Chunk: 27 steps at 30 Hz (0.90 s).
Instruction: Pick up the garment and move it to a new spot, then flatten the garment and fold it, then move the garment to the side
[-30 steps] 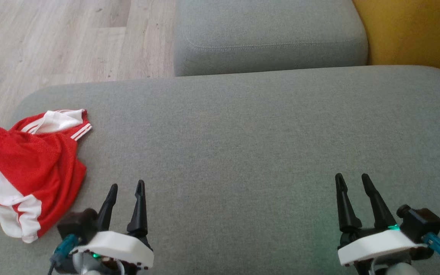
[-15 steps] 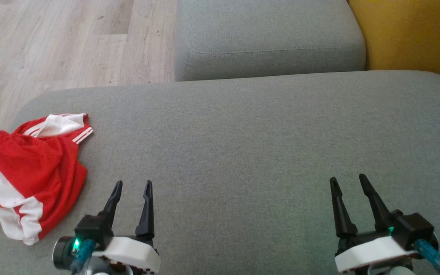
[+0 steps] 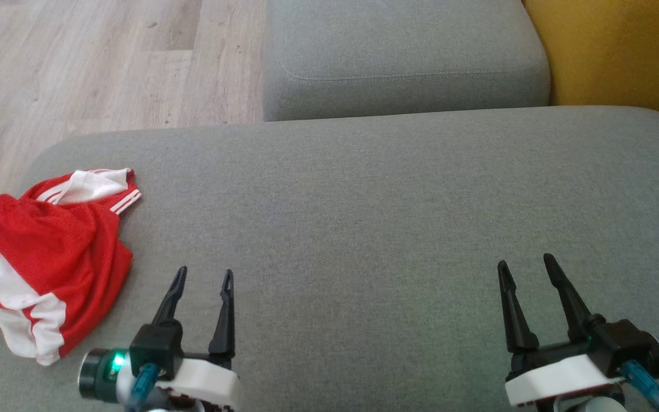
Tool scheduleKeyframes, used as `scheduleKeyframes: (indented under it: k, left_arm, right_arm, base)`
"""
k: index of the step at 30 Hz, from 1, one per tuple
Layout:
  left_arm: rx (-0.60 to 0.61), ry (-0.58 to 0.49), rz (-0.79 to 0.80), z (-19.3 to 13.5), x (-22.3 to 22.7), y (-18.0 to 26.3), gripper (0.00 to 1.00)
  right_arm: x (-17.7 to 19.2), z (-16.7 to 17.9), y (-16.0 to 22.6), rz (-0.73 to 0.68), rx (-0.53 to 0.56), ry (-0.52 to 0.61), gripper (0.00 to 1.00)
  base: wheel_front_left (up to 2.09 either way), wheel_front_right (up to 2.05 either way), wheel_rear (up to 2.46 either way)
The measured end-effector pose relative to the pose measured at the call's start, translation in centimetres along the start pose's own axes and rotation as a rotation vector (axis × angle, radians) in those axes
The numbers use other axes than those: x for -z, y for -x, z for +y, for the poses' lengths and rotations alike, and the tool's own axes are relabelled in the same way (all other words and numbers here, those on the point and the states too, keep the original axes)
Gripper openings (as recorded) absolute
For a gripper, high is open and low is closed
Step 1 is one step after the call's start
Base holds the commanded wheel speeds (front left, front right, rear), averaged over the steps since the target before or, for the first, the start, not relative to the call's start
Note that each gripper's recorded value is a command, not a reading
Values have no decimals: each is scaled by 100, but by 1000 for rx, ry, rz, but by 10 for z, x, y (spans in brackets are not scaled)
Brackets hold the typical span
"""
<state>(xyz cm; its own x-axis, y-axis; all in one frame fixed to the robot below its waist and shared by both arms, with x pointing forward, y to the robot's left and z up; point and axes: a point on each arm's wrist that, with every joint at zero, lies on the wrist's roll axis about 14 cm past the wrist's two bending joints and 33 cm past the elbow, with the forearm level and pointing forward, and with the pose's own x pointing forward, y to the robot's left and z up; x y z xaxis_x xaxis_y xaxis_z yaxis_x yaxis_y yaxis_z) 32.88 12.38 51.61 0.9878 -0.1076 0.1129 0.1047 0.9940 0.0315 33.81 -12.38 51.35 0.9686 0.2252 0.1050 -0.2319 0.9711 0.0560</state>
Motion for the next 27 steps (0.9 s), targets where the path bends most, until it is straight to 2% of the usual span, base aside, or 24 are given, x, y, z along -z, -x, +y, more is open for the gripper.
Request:
scheduleKeyframes:
  k: [18, 27]
  left_arm:
    - [-56, -10, 31, 16, 10, 5, 100]
    - [-114, -1, 46, 31, 14, 14, 100]
  right_arm:
    - [11, -6, 3, 35, 18, 0, 100]
    - [29, 11, 0, 94, -38, -9, 100]
  base:
    - [0, 0, 0]
    - [0, 0, 0]
